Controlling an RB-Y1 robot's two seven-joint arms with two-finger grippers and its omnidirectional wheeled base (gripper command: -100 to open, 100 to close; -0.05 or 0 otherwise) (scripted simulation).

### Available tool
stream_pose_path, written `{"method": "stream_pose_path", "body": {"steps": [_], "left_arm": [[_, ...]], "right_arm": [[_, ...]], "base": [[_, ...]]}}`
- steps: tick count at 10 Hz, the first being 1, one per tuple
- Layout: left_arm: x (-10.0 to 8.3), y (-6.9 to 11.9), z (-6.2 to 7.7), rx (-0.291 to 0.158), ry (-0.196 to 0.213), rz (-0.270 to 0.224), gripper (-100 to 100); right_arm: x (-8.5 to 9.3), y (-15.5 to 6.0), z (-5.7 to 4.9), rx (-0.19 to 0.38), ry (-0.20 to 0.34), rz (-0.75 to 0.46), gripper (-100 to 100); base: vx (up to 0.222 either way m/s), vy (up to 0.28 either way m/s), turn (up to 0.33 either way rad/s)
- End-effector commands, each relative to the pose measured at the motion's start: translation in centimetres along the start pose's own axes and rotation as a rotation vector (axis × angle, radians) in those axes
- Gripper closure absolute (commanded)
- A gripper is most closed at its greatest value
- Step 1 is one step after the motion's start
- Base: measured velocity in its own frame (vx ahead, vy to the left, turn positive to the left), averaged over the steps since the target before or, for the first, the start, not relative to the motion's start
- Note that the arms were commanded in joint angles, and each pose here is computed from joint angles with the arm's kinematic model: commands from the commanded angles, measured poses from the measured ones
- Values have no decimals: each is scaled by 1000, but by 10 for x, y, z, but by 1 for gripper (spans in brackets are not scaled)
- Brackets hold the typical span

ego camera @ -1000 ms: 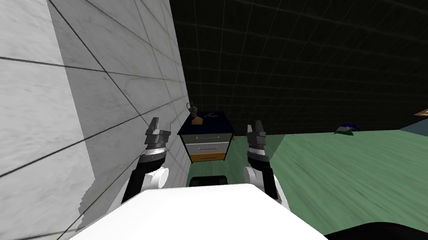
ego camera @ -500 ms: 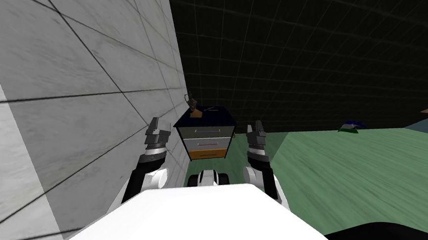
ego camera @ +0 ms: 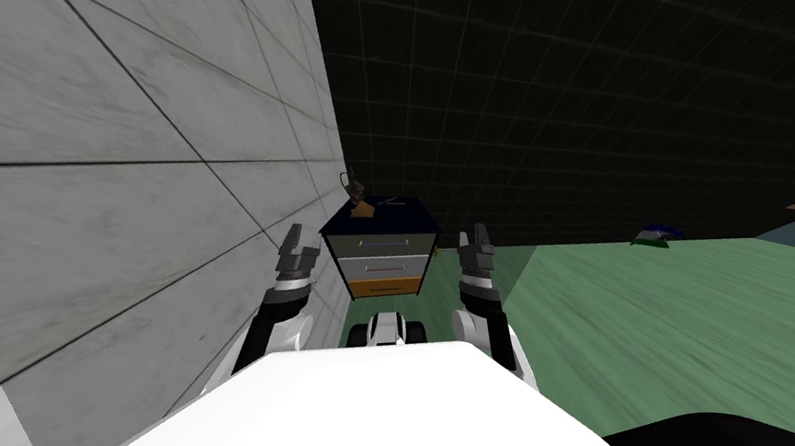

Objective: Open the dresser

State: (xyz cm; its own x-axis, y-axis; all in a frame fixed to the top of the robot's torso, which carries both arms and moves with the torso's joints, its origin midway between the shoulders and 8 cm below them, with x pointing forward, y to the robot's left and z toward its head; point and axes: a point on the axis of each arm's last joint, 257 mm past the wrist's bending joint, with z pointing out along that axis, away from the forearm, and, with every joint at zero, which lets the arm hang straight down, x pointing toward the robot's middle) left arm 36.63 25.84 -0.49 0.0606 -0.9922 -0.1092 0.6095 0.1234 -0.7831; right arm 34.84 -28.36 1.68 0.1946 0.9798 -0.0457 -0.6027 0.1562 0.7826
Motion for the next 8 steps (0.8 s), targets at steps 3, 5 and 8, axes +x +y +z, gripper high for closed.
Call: {"method": "stream_pose_path", "body": {"steps": [3, 5, 8], "left_arm": [[1, 26, -16, 2, 30, 15, -100], [1, 36, -25, 7, 41, 19, -100], [1, 50, -36, 5, 51, 24, -100]], "right_arm": [[0, 0, 0, 0, 0, 0, 0], [0, 0, 0, 0, 0, 0, 0], [0, 0, 0, 0, 0, 0, 0]], "base": [[56, -36, 2], [68, -24, 2], [66, -36, 2]]}}
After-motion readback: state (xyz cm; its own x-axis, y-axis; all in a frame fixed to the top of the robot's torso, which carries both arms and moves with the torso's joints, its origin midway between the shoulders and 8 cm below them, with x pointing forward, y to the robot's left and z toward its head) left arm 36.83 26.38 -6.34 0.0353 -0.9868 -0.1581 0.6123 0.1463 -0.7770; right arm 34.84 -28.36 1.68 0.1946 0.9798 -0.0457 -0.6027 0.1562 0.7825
